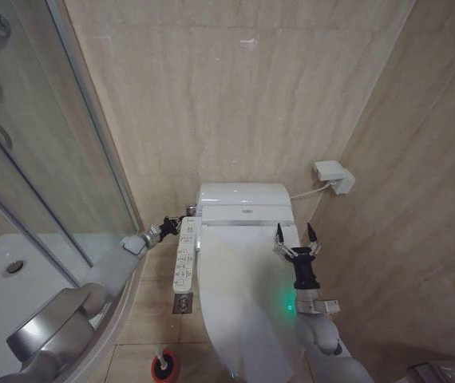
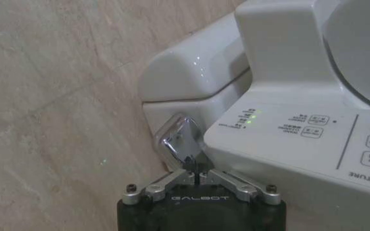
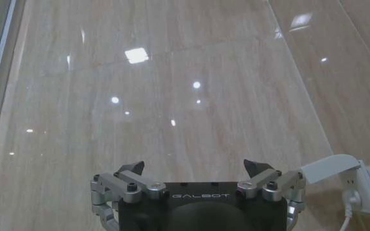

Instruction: Open the toilet lid, clean the toilet bowl with a toilet brush, close the toilet lid, and flush.

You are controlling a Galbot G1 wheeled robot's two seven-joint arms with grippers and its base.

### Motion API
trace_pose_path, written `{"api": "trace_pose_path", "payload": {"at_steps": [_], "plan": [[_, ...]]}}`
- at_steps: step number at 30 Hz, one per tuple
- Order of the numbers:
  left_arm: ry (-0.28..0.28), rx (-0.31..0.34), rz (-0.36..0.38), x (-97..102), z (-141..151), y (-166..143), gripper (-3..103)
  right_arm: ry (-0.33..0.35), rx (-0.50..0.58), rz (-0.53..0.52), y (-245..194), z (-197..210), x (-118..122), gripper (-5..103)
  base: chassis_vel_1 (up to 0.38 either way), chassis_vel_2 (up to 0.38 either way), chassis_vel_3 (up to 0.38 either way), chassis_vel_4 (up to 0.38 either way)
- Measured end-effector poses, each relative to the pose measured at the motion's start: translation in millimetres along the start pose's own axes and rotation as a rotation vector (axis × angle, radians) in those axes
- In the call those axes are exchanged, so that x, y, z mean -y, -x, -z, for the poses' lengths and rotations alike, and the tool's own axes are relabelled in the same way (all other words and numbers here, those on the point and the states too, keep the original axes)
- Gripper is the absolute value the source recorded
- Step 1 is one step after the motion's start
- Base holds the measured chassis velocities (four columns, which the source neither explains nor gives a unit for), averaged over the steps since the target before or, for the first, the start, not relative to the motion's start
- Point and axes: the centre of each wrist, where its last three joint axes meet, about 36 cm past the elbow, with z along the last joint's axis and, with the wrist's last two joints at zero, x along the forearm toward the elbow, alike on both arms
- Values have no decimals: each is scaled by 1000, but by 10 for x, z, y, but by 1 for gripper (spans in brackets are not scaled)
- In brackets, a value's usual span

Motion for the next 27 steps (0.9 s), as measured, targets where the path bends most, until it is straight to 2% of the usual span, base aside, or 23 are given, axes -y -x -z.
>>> {"api": "trace_pose_path", "payload": {"at_steps": [27], "plan": [[-5,-4,8,-23,13,11,0,2,-1,-2,-21,4,-8,100,0,0,0,0]]}}
